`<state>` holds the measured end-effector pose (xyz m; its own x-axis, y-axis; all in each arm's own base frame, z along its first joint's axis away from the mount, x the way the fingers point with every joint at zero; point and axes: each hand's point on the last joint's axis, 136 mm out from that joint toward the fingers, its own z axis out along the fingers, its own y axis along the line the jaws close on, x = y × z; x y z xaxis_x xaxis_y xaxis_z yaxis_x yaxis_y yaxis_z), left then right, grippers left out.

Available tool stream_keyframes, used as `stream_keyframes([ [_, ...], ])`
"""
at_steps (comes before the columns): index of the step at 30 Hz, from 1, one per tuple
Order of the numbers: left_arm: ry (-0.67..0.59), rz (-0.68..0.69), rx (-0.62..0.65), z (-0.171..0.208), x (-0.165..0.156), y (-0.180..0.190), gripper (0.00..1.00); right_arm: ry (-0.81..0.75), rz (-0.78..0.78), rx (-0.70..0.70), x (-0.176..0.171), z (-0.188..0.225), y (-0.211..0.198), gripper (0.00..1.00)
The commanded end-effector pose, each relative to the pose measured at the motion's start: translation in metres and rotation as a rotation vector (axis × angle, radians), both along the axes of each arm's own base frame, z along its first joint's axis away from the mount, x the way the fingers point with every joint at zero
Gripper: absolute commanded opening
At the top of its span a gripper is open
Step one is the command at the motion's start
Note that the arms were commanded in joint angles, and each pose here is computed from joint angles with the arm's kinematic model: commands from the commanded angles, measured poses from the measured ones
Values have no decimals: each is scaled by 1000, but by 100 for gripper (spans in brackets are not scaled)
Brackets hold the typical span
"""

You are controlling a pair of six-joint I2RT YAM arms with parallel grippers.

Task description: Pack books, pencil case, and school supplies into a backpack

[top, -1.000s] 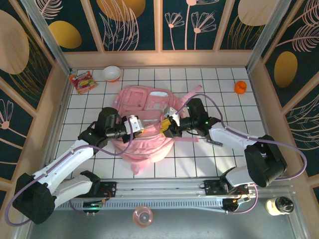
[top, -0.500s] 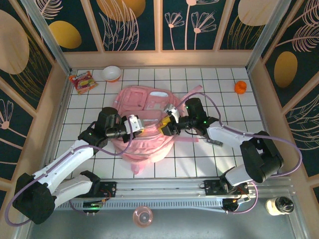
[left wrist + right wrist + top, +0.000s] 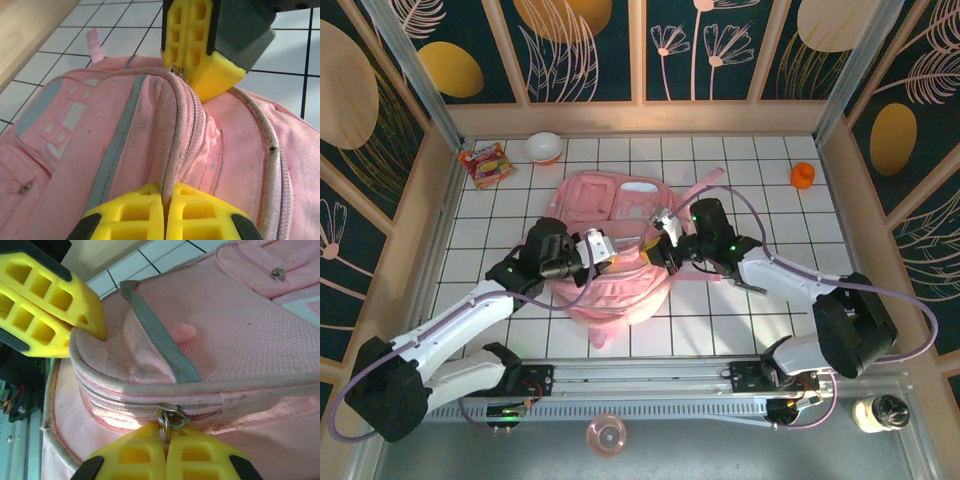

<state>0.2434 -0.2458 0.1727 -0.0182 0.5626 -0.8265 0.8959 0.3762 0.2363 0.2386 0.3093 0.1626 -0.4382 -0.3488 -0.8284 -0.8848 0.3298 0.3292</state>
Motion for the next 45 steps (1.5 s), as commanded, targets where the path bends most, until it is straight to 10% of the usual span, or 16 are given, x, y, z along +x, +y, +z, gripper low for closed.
stream_keyframes([
  [1, -157, 89, -138, 60, 34, -23, 0, 24, 107, 54, -37, 32, 21, 0],
  [15, -49, 160, -209, 66, 55, -61, 1, 291, -164, 44, -35, 54, -1, 0],
  [26, -121, 376, 88, 21, 79, -13, 0, 606, -261, -37, -33, 55, -16, 0],
  [38, -66, 167, -193, 40, 54, -56, 0, 686, -274, -9, -24, 55, -4, 1],
  [45, -147, 83, -129, 27, 37, -43, 0, 772, -408, 46, -6, 47, -45, 44],
])
